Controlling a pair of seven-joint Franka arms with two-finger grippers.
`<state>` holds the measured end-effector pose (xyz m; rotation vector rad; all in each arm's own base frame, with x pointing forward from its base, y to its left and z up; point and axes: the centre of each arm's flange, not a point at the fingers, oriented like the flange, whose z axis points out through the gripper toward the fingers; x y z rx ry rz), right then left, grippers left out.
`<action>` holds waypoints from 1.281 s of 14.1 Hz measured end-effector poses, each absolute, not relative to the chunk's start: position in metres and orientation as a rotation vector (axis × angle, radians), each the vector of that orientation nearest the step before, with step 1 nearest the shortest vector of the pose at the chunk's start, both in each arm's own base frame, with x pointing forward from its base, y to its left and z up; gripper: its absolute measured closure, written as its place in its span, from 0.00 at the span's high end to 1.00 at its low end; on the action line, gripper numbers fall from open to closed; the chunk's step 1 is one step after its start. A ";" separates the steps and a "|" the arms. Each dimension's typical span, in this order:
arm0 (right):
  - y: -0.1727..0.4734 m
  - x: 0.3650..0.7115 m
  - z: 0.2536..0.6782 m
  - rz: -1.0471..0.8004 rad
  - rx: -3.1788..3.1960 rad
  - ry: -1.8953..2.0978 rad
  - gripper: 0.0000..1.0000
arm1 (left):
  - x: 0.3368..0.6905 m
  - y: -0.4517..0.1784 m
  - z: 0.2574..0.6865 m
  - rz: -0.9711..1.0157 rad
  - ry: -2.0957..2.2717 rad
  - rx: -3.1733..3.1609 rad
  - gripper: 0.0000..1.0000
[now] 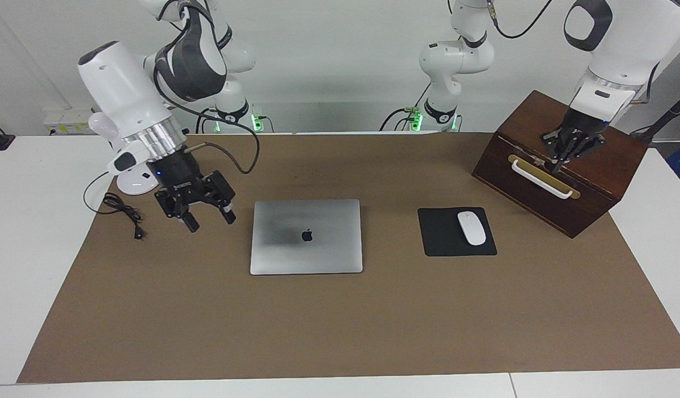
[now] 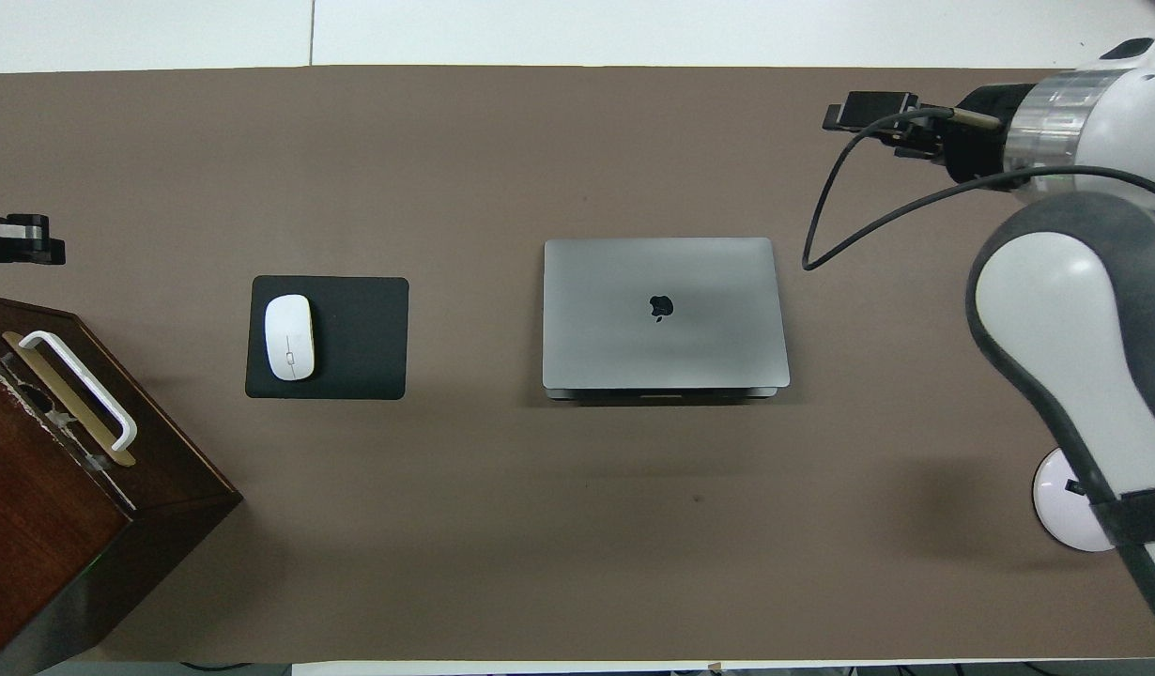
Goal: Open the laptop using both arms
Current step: 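Reach the right gripper to the laptop's front edge while the left gripper advances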
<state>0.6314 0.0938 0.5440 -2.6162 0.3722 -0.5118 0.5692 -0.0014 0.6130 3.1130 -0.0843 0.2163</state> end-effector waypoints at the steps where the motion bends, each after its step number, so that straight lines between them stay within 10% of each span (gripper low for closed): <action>1: 0.105 0.629 0.541 -0.471 -2.591 0.441 1.00 | 0.570 -0.003 0.607 0.215 -0.095 3.113 0.01; 18: 0.191 0.509 0.434 0.036 -2.545 0.930 1.00 | 0.476 -0.144 0.480 0.691 -0.506 2.946 0.01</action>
